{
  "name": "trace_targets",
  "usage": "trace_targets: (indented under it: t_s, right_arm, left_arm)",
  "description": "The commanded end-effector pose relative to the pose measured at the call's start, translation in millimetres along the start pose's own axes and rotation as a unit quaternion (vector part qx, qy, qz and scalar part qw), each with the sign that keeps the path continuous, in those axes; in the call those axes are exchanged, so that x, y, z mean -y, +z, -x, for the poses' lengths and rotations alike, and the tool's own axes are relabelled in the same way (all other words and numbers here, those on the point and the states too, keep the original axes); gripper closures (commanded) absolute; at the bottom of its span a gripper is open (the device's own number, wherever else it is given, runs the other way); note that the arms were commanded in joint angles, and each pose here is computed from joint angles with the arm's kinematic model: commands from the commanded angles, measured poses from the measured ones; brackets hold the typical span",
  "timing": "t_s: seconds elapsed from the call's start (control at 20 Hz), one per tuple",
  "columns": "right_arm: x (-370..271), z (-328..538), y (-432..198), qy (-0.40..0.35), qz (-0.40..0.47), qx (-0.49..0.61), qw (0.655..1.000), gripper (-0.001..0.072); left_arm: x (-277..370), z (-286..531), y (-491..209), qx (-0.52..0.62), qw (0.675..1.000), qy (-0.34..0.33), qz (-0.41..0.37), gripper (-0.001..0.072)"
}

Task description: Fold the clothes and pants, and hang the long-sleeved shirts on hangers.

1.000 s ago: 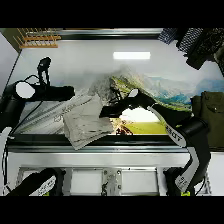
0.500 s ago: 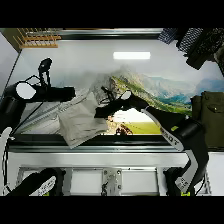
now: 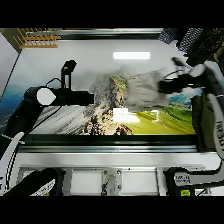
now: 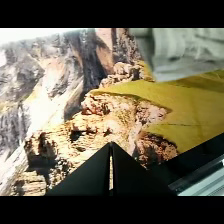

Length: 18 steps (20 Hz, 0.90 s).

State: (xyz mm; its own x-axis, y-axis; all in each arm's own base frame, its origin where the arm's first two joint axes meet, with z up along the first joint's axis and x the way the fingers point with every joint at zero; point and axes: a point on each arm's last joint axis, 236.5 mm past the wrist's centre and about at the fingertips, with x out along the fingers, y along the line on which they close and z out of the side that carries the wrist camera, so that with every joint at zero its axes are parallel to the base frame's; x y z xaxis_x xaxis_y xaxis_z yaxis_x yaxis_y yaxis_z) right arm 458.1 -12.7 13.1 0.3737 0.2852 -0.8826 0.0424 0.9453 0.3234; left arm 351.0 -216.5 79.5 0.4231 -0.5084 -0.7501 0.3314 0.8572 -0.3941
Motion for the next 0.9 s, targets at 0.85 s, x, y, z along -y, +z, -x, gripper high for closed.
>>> trace_targets:
  t_s: [0.85]
  right_arm:
    - [230,234,-41,-0.239,-0.260,0.211,0.911,0.0698]
  left_arm:
    - [24,-7,-6,-0.003,1.000,-0.017,-0.015,0.0702]
